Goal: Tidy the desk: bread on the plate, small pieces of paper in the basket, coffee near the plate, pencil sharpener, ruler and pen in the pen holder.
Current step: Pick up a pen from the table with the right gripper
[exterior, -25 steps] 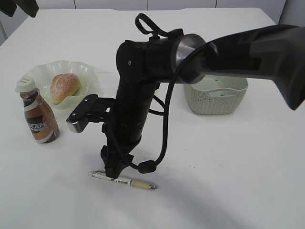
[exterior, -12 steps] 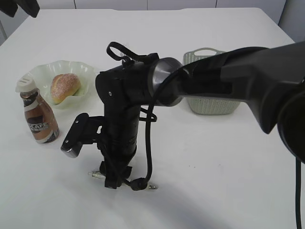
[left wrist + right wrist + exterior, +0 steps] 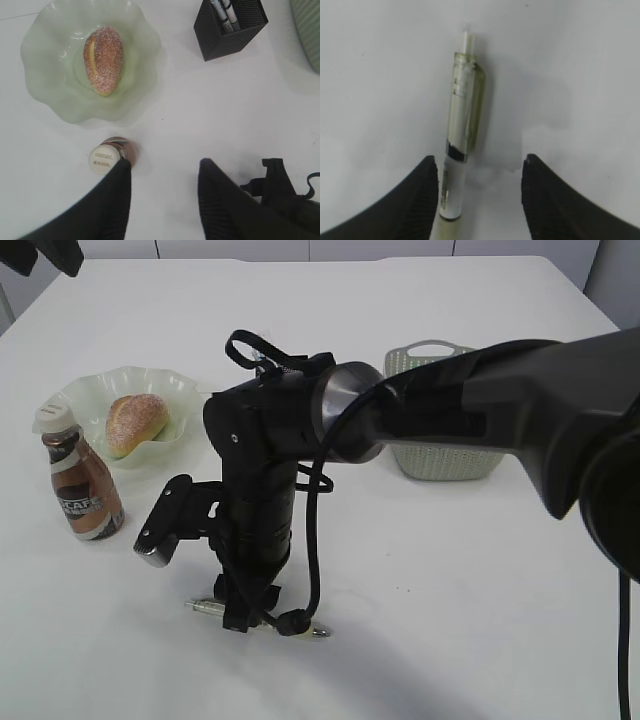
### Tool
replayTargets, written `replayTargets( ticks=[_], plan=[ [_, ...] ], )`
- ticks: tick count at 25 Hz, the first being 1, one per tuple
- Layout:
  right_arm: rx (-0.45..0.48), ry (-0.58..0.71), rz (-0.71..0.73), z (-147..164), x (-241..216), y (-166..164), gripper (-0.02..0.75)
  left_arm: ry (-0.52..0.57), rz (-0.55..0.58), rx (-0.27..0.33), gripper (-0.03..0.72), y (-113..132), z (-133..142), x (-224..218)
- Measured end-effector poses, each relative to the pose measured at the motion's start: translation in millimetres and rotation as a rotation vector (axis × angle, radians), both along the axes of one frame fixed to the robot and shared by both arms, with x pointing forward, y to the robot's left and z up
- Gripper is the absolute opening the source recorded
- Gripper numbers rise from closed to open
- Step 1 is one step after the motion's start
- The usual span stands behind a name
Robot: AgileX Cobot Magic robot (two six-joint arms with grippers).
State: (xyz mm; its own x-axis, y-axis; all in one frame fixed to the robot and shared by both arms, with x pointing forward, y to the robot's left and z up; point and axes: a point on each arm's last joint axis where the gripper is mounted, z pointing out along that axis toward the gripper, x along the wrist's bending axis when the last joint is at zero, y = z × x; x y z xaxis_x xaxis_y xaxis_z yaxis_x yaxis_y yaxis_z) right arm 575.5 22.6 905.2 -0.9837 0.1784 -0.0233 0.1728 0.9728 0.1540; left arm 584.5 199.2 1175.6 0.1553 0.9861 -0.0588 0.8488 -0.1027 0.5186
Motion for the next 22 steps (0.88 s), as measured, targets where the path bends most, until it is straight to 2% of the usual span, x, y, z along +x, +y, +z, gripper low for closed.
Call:
replayTargets(
  ticks=[7, 15, 22],
  plan=[
    [0.000, 0.002, -0.020, 0.0, 0.0, 0.0, 0.398, 0.000, 0.000, -0.001, 0.326, -0.1, 0.0, 0.0],
    [-0.009, -0.023, -0.135, 0.0, 3.8, -1.7, 0.398, 0.004, -0.003, -0.014, 0.325, -1.2, 0.0, -0.4],
    [-0.020, 0.006, -0.177, -0.3, 1.6, -2.7, 0.397, 0.006, -0.005, -0.021, 0.325, -1.8, -0.1, -0.5]
  ],
)
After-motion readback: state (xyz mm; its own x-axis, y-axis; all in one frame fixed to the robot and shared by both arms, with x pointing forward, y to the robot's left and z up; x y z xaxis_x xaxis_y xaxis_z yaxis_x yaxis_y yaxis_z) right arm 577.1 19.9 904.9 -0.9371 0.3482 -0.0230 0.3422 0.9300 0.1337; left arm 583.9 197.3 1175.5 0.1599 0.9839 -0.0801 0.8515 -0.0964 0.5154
